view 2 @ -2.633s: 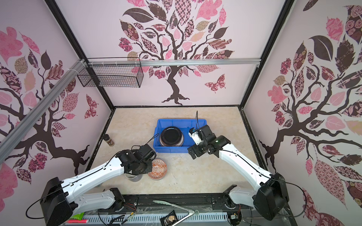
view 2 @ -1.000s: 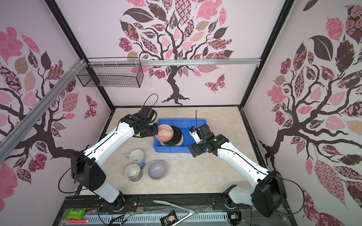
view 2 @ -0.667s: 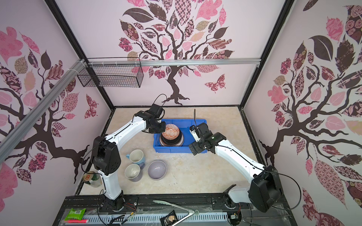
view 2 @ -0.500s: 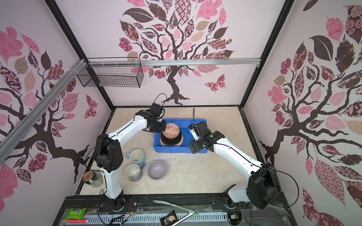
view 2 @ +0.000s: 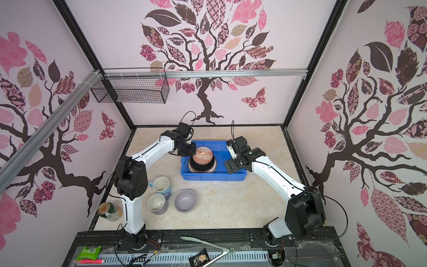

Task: Place the mixed dishes into the plastic bin
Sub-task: 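Open the left gripper to release the patterned bowl in the bin, then move the left gripper back to the lavender bowl on the table, then pinch the lavender bowl's rim with the left gripper, then lift the lavender bowl and lower it onto the patterned bowl in the bin, then lower the lavender bowl onto the stack and open the left gripper, then move the left gripper to the light blue mug and grip its rim, then lift the light blue mug with the left gripper toward the bin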

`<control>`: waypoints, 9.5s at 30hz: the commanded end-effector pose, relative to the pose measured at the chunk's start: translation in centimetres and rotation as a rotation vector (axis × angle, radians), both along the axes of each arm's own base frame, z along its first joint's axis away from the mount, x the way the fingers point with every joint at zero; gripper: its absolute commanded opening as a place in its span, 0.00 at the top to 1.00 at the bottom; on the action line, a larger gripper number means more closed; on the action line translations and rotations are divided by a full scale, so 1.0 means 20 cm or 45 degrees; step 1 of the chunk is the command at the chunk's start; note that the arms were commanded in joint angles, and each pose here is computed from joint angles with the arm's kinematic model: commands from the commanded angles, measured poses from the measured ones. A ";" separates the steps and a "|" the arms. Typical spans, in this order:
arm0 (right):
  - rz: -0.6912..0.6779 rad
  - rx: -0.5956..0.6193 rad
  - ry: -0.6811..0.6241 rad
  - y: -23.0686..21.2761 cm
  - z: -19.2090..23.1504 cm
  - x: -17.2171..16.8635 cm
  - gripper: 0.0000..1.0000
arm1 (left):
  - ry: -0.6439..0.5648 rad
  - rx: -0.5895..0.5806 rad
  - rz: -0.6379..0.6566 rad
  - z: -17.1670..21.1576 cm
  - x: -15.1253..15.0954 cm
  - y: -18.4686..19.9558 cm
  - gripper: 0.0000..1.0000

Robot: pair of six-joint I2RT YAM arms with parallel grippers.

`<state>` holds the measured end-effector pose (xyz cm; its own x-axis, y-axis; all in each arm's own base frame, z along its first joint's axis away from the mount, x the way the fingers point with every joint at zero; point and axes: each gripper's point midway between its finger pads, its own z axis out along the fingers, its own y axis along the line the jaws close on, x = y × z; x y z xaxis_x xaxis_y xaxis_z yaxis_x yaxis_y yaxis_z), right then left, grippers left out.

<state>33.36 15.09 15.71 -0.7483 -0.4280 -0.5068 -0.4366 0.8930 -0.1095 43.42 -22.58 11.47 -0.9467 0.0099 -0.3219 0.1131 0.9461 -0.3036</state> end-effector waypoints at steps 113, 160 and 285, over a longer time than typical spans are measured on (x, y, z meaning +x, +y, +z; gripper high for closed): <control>-0.114 0.017 -0.094 -0.11 0.19 0.17 0.00 | 0.036 0.193 -0.103 0.16 -0.17 0.00 0.99; -0.122 -0.015 -0.022 -0.08 0.14 0.37 0.00 | -0.005 0.070 -0.088 0.22 -0.04 0.06 0.65; -0.396 0.072 -0.128 -0.34 0.11 0.60 0.00 | -0.063 0.057 0.356 0.67 -0.30 0.72 1.00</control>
